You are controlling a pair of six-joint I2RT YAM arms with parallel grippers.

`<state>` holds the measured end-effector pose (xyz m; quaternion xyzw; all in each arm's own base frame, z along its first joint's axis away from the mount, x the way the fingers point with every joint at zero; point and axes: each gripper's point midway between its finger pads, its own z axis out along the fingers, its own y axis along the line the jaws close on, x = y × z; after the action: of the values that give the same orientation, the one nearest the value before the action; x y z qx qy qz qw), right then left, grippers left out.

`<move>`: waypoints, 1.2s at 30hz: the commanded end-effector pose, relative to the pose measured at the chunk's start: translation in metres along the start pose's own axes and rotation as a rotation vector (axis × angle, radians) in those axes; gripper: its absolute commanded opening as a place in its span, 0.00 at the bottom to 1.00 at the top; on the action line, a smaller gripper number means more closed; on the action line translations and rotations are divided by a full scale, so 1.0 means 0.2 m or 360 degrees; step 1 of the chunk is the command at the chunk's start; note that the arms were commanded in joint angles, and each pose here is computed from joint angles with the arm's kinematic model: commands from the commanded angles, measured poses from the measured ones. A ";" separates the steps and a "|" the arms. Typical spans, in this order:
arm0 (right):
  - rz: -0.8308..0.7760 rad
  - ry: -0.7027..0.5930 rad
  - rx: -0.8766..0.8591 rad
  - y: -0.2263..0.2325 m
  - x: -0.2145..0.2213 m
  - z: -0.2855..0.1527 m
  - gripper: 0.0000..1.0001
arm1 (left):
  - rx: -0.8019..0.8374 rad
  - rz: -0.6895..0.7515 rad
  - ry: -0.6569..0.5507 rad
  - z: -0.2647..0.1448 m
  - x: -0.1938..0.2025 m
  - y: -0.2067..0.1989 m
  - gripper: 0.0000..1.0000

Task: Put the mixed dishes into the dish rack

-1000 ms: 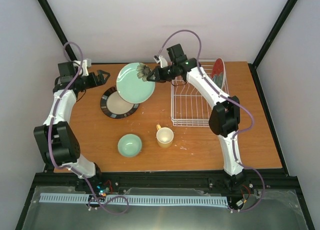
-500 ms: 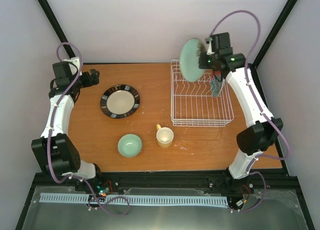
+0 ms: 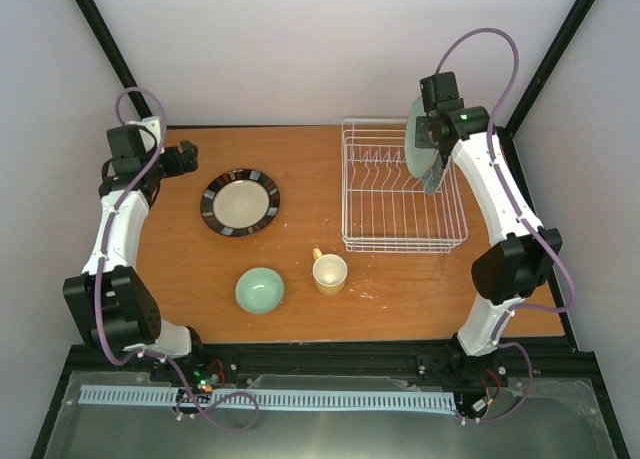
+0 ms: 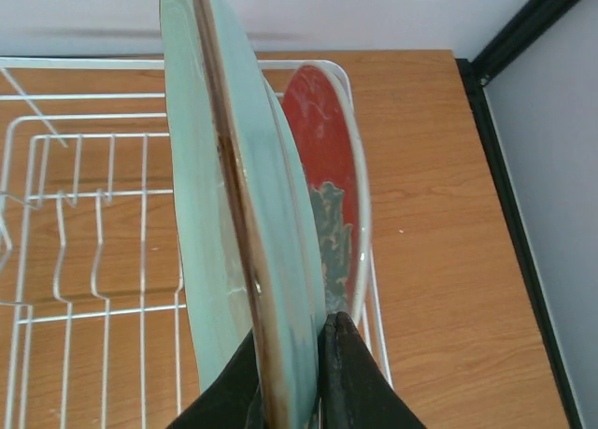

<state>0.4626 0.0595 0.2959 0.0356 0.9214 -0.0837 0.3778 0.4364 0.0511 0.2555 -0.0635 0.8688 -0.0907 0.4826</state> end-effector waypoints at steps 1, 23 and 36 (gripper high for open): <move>0.0045 -0.0172 0.0155 -0.09 -0.13 -0.05 0.03 | -0.0039 0.0055 -0.0003 -0.04 0.00 0.01 1.00; -0.0095 -0.0040 0.0225 -0.03 0.00 0.27 0.03 | -0.0119 0.0080 0.0012 -0.06 0.03 0.05 1.00; -0.0087 0.0094 0.0263 -0.01 0.17 0.43 0.03 | -0.0143 0.0077 0.0030 -0.06 0.04 0.06 1.00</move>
<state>0.4873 0.0482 0.2314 0.0052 0.9287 -0.1617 0.3338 0.4252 0.0599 0.2404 -0.0692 0.8816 -0.0567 0.4634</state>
